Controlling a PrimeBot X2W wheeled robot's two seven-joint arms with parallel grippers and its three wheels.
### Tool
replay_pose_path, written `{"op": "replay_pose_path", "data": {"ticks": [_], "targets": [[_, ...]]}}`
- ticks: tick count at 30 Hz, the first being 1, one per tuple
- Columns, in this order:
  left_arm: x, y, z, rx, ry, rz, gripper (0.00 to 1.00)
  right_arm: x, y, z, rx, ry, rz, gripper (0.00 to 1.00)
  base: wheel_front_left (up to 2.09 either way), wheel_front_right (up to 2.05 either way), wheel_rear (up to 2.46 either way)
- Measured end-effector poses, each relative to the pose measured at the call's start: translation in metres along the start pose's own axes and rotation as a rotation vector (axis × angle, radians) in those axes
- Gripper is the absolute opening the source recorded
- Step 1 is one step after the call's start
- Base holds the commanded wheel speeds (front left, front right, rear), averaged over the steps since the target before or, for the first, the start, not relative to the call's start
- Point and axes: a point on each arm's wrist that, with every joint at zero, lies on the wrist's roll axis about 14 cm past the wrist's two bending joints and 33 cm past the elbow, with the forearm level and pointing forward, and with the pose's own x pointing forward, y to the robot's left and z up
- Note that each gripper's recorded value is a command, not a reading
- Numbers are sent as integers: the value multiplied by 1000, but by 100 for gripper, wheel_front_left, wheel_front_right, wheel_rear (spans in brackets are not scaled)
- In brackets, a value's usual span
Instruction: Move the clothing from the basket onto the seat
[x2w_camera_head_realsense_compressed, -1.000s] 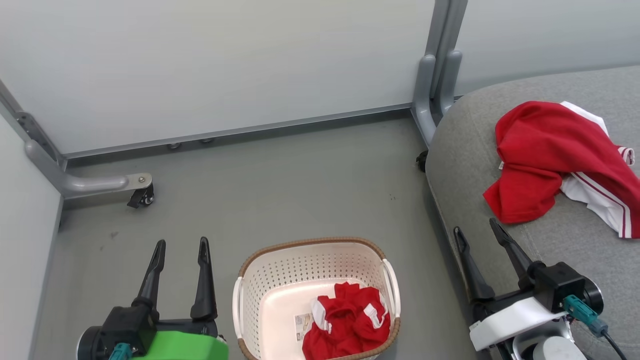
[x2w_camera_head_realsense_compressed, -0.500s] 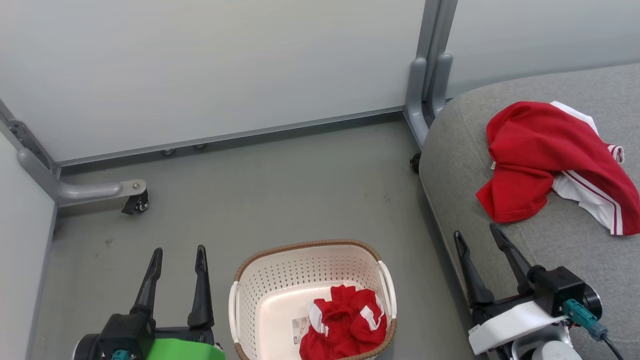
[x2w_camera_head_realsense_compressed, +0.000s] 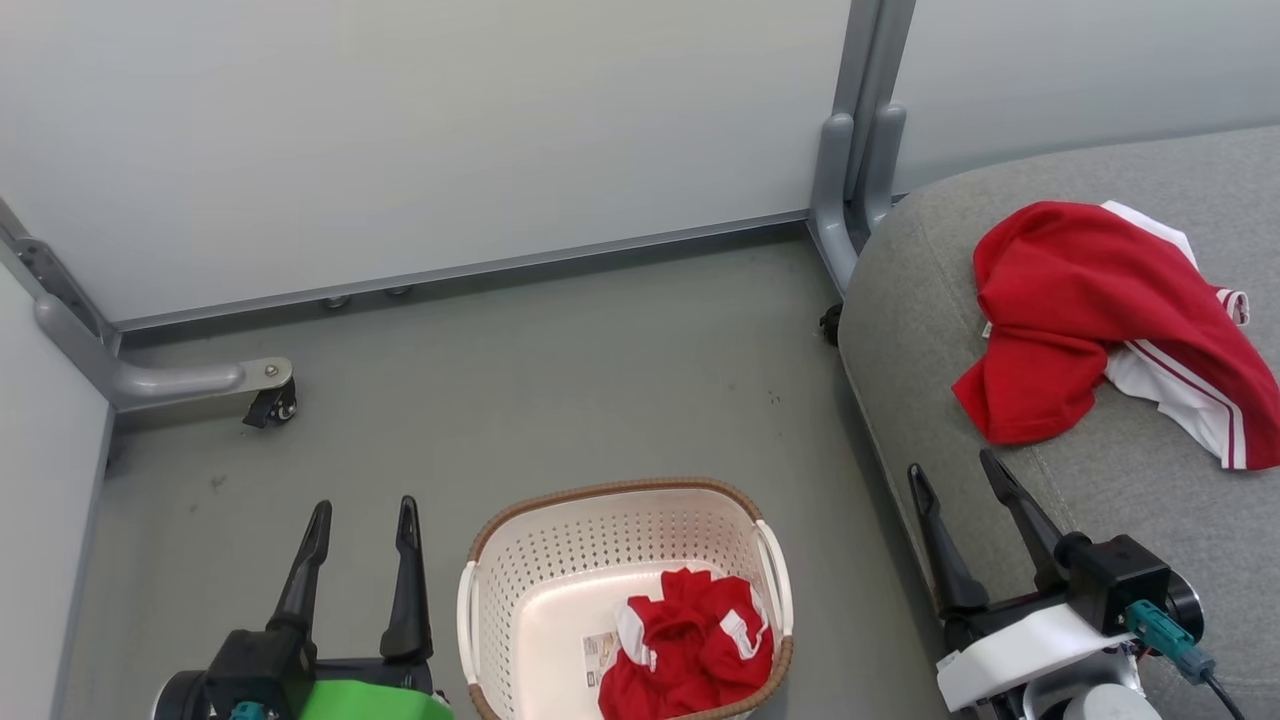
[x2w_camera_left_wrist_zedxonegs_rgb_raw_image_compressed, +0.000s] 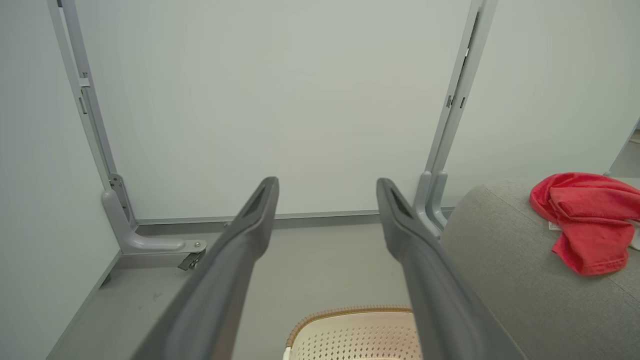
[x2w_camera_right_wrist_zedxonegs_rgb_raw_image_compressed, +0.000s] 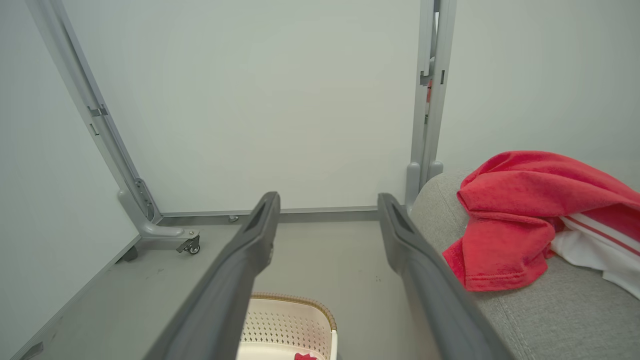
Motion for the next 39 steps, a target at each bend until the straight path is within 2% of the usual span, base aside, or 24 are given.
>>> {"op": "replay_pose_path", "data": {"ticks": [12,22,31,39], "targets": [[4,-6,-18,-11,56,-22,100,3,-9,-10,11,26,-26,100,0,0,0],[45,-29,-51,-35,130,-115,100,47,-33,-11,-21,1,-50,100,0,0,0],[83,-52,-131,-27,317,-249,100,98,-54,-35,-63,7,-35,100,0,0,0],[100,-81,-212,12,502,-420,100,127,-65,-74,-55,42,-32,100,0,0,0]]}}
